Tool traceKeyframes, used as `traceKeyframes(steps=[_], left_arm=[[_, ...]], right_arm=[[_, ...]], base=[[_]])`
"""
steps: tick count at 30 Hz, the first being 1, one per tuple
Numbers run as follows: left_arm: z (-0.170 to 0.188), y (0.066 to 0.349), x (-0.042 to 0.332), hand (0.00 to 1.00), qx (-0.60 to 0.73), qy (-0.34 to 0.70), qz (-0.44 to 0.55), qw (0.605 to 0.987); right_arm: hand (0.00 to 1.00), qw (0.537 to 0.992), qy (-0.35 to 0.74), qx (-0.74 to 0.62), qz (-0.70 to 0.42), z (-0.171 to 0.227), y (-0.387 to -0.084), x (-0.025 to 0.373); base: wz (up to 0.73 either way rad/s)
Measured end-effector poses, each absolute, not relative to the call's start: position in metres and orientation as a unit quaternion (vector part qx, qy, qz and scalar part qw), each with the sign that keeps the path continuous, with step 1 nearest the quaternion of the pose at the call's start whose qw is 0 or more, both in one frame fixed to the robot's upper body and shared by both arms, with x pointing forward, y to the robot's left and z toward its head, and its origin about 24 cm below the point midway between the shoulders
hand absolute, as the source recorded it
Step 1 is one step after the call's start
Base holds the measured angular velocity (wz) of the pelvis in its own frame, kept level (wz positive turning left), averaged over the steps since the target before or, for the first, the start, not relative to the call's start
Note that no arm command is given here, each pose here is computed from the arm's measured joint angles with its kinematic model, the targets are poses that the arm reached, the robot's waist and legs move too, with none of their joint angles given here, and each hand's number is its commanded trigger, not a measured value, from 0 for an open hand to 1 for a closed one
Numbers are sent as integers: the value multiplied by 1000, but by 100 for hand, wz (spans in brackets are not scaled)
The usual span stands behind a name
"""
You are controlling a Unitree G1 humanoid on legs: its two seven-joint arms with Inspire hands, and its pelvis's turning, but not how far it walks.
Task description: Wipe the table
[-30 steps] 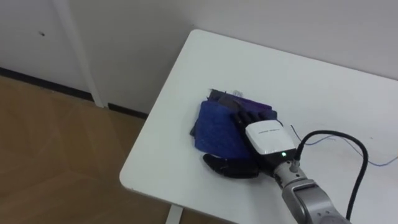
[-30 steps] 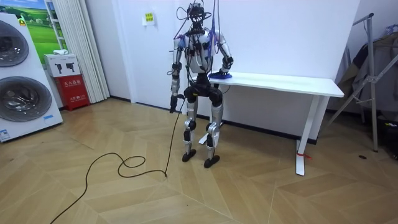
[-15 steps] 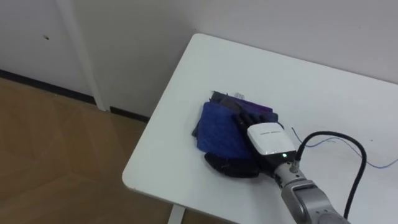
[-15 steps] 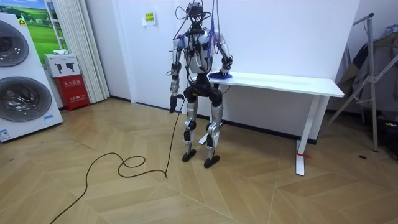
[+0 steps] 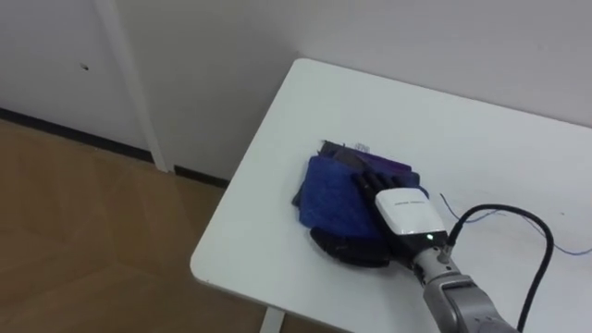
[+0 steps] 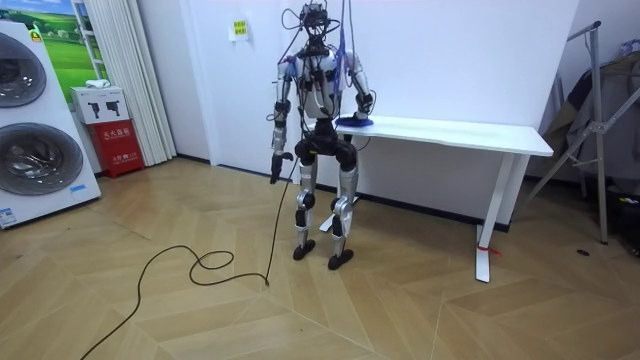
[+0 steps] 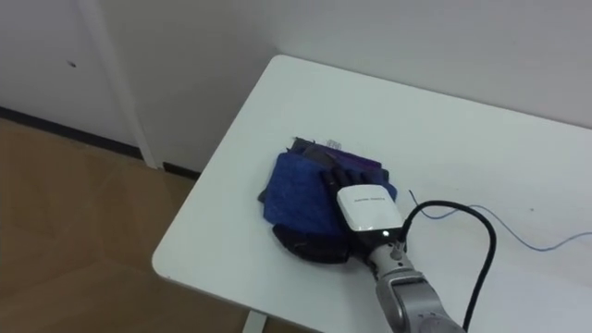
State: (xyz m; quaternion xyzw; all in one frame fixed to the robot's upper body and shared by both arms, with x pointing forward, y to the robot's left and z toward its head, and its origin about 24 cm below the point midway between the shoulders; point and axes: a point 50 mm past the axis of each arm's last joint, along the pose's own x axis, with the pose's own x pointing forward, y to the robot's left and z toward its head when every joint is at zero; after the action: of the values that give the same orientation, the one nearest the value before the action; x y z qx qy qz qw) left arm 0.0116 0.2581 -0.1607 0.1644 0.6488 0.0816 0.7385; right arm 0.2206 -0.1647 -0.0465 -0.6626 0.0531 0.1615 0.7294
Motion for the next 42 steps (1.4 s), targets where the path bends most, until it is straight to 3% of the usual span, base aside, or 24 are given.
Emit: traceKeyframes(steps=[42], left_arm=[[-162, 255, 7, 0, 128, 654, 75, 742]], right_arm=[[0, 772, 78, -624, 90, -35, -189, 230]], base=[[0]])
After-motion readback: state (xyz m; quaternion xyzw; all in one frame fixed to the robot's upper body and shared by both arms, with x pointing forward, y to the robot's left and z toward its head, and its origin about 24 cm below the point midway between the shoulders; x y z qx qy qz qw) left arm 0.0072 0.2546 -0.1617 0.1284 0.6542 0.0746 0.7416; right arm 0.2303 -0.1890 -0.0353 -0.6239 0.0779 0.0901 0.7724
